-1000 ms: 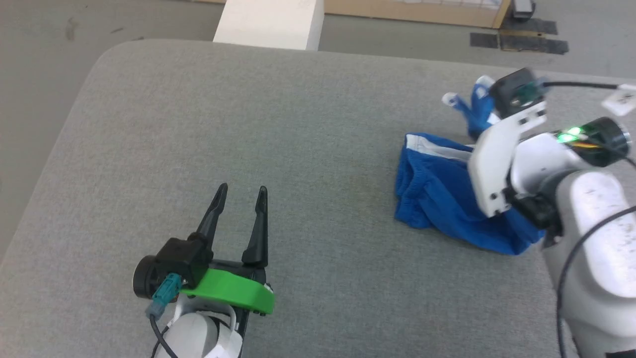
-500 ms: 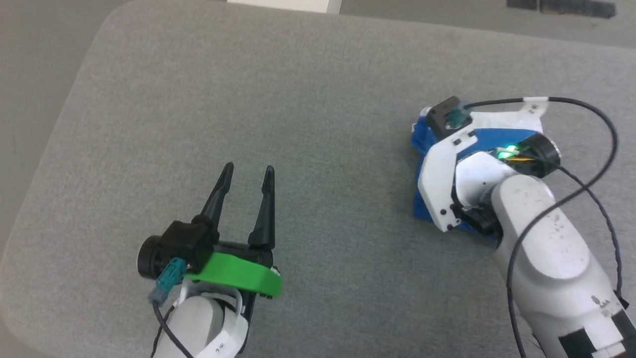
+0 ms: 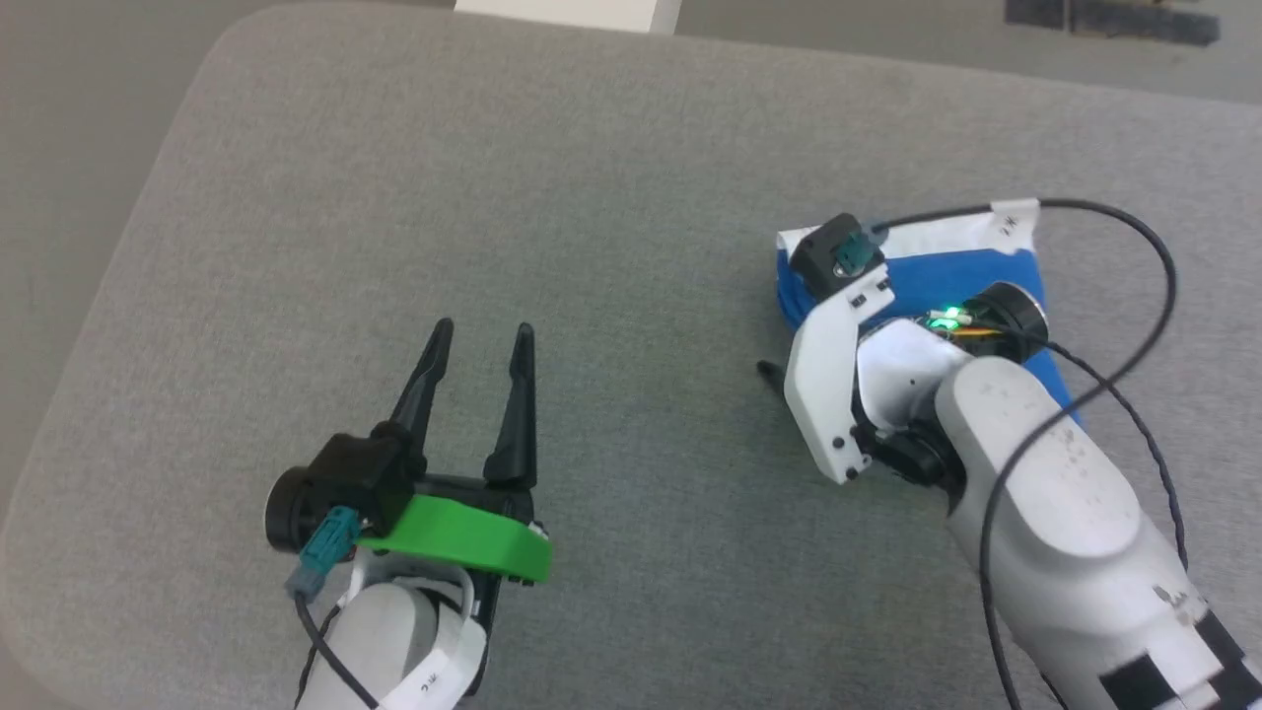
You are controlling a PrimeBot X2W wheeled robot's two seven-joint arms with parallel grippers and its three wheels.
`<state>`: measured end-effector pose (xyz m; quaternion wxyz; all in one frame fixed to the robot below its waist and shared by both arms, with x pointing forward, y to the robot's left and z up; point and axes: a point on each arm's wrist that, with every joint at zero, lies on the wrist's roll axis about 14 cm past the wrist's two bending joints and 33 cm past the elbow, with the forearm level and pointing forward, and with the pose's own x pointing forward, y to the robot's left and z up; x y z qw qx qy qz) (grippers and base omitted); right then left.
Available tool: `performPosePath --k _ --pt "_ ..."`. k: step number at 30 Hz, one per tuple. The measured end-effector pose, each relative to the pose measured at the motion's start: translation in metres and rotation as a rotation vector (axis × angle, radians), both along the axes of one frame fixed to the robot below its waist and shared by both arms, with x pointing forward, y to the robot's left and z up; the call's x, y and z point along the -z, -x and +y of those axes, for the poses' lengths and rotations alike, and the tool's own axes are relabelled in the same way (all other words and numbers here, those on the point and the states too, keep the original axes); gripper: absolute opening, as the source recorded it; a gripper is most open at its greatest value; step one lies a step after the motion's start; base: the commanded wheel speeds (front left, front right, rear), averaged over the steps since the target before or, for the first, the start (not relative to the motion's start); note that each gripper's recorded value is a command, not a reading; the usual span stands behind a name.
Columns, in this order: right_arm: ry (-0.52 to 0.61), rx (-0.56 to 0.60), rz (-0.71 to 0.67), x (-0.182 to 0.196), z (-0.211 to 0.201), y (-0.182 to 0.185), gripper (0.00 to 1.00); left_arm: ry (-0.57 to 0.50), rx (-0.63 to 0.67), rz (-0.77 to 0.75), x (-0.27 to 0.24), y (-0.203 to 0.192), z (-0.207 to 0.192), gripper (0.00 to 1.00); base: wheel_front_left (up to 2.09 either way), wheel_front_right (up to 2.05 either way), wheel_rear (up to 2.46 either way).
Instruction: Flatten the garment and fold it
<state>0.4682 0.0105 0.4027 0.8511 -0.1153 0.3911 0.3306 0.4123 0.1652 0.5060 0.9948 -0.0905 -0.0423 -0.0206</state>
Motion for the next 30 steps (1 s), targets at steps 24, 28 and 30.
performPosePath --k 24,28,30 --pt "-0.429 0.585 -0.871 -0.156 -0.175 0.031 1.0 0.034 0.081 -0.082 -0.029 0.017 -0.029 1.0 0.0 0.0 0.0" --pt "-0.412 0.637 -0.93 -0.15 -0.195 0.057 1.0 0.036 0.093 -0.094 -0.034 0.021 -0.033 1.0 0.0 0.0 0.0" --pt "-0.399 0.655 -0.942 -0.145 -0.202 0.069 1.0 0.037 0.097 -0.096 -0.034 0.022 -0.035 1.0 0.0 0.0 0.0"
